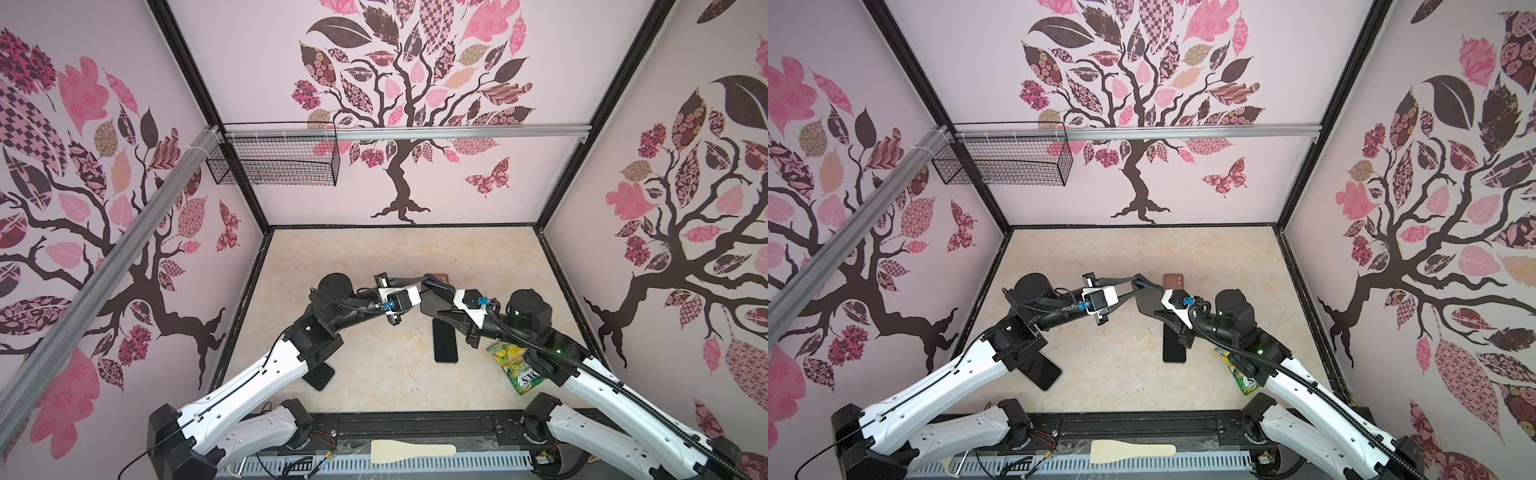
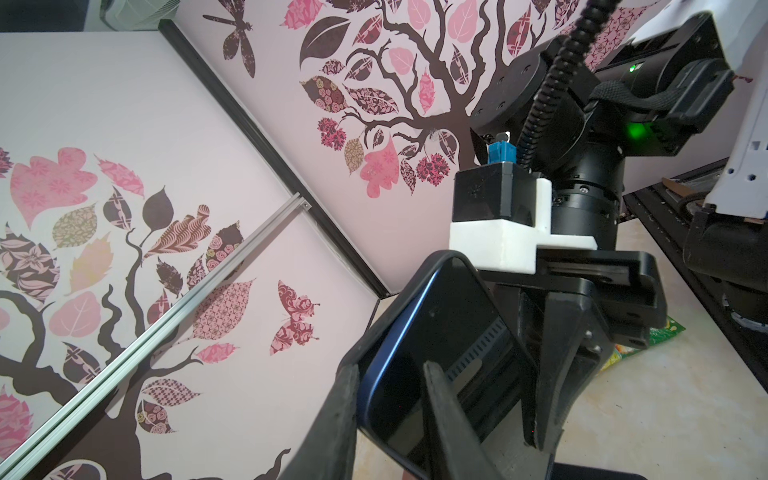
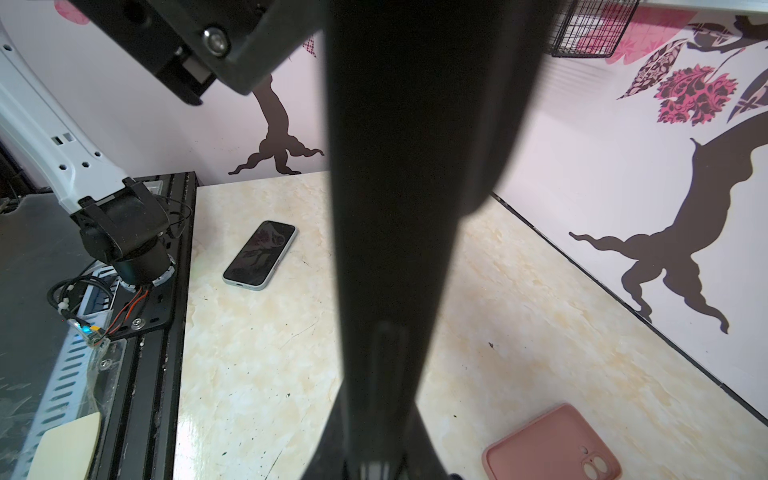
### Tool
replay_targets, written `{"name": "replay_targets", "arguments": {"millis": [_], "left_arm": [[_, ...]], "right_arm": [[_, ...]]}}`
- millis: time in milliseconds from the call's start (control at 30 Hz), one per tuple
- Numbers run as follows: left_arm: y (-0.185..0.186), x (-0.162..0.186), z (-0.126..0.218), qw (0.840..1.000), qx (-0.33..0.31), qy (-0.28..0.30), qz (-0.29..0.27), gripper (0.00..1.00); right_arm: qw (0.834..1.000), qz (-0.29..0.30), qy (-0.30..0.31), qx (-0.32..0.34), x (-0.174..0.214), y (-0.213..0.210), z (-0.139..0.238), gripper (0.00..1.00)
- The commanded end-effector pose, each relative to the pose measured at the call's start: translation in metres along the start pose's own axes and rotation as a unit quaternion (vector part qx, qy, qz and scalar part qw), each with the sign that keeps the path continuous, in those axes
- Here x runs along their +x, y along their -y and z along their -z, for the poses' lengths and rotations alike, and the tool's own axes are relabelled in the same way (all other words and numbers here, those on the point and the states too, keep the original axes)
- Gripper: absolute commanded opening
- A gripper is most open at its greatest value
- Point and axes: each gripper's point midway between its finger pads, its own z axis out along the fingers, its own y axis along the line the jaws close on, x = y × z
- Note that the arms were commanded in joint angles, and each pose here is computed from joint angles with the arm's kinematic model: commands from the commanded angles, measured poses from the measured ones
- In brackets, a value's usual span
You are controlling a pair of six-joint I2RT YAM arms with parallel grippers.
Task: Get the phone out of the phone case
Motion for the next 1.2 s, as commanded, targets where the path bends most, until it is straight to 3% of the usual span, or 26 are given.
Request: {"name": "replay_targets", "arguments": {"millis": [0, 300, 567, 767, 1167], "left_arm": [[0.03, 0.045, -0.006, 0.996, 0.047, -0.071, 0.04, 0.27], [0.054, 0.023, 0.003, 0.987, 0.113, -0.025, 0.114, 0.22], [0.081, 0.003, 0.01, 0.957, 0.202, 0.022, 0.205, 0.2], [0.098, 0.008, 0.011, 0.938, 0.248, 0.016, 0.24, 0.23], [0.117, 0.026, 0.011, 0.924, 0.278, 0.0, 0.265, 0.25]], "right_arm": [[0.983, 0.108, 0.145, -0.034, -0.08, -0.022, 0.023, 0.0], [0.976, 0.115, 0.182, -0.022, -0.098, -0.022, 0.035, 0.0], [0.969, 0.124, 0.212, -0.041, -0.12, -0.031, 0.049, 0.0], [0.965, 0.131, 0.222, -0.05, -0.129, -0.036, 0.055, 0.0], [0.954, 0.128, 0.263, -0.06, -0.149, -0.043, 0.07, 0.0]]}}
